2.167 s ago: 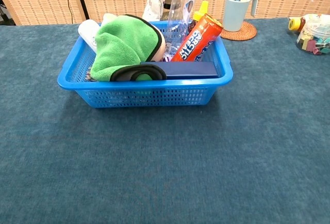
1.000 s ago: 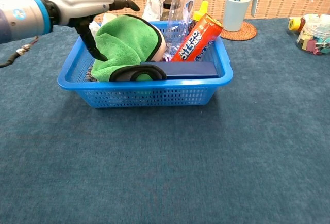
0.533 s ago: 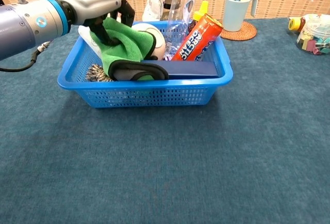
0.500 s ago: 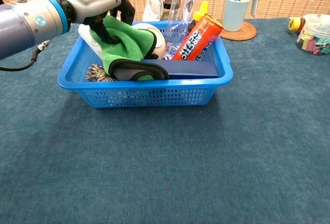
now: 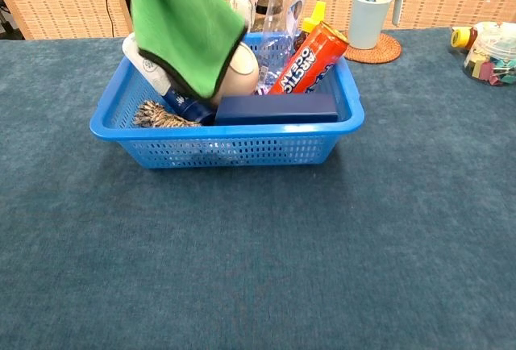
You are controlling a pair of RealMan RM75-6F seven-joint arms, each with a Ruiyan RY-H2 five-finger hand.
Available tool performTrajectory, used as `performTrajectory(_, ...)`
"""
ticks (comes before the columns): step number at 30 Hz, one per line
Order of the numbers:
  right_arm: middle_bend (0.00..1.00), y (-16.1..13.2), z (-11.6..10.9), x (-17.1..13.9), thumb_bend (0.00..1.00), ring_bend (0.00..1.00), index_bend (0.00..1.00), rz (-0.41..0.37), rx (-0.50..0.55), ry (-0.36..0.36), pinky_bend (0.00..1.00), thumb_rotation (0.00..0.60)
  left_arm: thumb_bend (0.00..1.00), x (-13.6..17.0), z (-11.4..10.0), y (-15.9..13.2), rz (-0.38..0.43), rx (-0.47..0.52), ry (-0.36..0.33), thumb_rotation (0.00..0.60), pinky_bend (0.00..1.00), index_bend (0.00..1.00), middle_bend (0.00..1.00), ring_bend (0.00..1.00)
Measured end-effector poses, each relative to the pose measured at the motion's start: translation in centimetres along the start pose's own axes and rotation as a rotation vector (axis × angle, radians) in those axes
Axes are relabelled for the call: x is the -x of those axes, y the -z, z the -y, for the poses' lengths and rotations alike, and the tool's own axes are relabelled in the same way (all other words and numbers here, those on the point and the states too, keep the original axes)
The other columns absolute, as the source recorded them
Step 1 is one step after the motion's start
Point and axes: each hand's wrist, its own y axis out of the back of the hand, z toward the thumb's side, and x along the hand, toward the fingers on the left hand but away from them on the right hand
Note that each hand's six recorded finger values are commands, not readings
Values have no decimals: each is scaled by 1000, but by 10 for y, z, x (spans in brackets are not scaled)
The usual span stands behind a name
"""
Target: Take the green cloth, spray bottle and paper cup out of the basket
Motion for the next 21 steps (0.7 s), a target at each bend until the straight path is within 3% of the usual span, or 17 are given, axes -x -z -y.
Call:
performTrajectory(6, 0, -8, 4, -3, 0, 0, 0, -21, 1, -11, 0, 600, 462, 6, -55, 90, -197, -4, -94, 600, 545, 673, 590, 589)
performTrajectory(11, 0, -14, 9, -5, 0, 0, 0, -34, -7, -24, 0, 600, 459, 16, -60, 163, -369, -30, -99, 600, 545, 673, 591, 588)
performTrajectory(16, 0, -17, 15, -5, 0, 0, 0, -40, -12, -39, 0, 600, 456, 29, -48, 222, -523, -25, -87, 600, 545, 662, 585, 564)
performTrajectory(18, 0, -17, 16, -5, 0, 0, 0, -39, -16, -44, 0, 600, 438, 33, -39, 236, -564, -13, -82, 600, 534, 567, 493, 481)
performTrajectory(20, 0, -17, 18, -4, 0, 0, 0, -39, -19, -46, 0, 600, 362, 35, -31, 244, -592, -4, -81, 600, 425, 297, 238, 265)
performTrajectory(21, 0, -17, 18, -4, 0, 0, 0, -39, -19, -49, 0, 600, 287, 36, -25, 248, -609, 2, -77, 600, 289, 134, 98, 127)
